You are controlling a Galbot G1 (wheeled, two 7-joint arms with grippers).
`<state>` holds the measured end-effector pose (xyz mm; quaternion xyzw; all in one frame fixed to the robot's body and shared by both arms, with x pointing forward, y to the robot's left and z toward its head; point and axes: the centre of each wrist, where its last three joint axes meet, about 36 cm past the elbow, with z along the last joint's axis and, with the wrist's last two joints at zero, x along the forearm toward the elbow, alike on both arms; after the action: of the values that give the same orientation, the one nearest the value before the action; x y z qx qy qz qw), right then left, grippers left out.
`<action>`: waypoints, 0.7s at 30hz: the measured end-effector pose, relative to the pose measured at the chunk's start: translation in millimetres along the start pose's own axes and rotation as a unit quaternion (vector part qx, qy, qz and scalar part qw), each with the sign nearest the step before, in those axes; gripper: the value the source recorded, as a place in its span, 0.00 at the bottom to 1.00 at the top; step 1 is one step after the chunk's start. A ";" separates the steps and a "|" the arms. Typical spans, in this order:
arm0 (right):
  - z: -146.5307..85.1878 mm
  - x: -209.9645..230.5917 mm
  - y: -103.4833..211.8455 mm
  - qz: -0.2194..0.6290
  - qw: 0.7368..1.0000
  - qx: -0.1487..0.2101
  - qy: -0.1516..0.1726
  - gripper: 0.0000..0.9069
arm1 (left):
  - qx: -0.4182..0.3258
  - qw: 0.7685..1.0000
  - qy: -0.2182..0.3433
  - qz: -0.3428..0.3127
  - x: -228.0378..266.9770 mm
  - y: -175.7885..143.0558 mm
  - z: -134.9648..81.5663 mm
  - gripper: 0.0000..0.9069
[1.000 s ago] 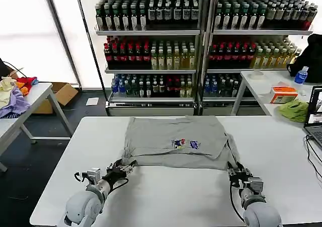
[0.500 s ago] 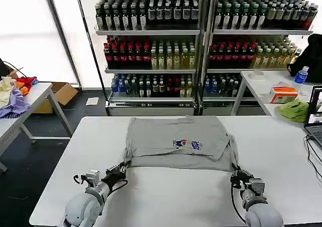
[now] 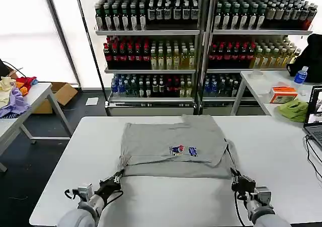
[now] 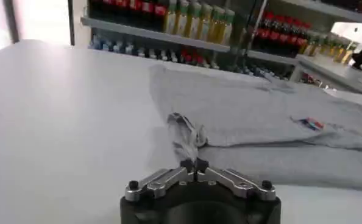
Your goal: Fold and organize the clothes.
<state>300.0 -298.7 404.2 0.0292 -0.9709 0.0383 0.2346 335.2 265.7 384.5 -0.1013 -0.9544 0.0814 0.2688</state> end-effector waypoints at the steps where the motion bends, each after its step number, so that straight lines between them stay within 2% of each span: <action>1: 1.4 5.8 1.4 0.000 1.000 0.001 0.004 0.00 | -0.002 1.000 0.001 -0.003 7.0 -0.1 1.1 0.01; 8: 10.0 43.3 8.9 -0.004 0.999 0.010 0.031 0.00 | -0.023 0.999 0.018 -0.030 62.0 -3.1 11.0 0.01; 9: 10.8 47.4 9.6 -0.005 0.999 0.012 0.035 0.38 | -0.025 0.999 0.021 -0.034 68.7 -3.7 12.4 0.52; 10: 11.4 50.8 10.6 -0.007 0.999 0.014 0.039 1.00 | -0.028 0.999 0.024 -0.037 75.3 -4.4 13.3 1.00; 14: 13.3 60.0 14.0 -0.009 0.999 0.015 0.047 1.00 | -0.042 0.998 0.033 -0.044 95.5 -9.0 14.4 1.00; 21: -0.7 67.0 12.2 -0.013 0.999 0.013 0.032 1.00 | -0.067 0.996 0.032 -0.057 116.5 -13.2 6.3 1.00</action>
<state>239.9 -289.1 434.8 0.0433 -0.9619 0.0489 0.2656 232.6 280.0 439.9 -0.0667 -0.9530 -0.0014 0.2956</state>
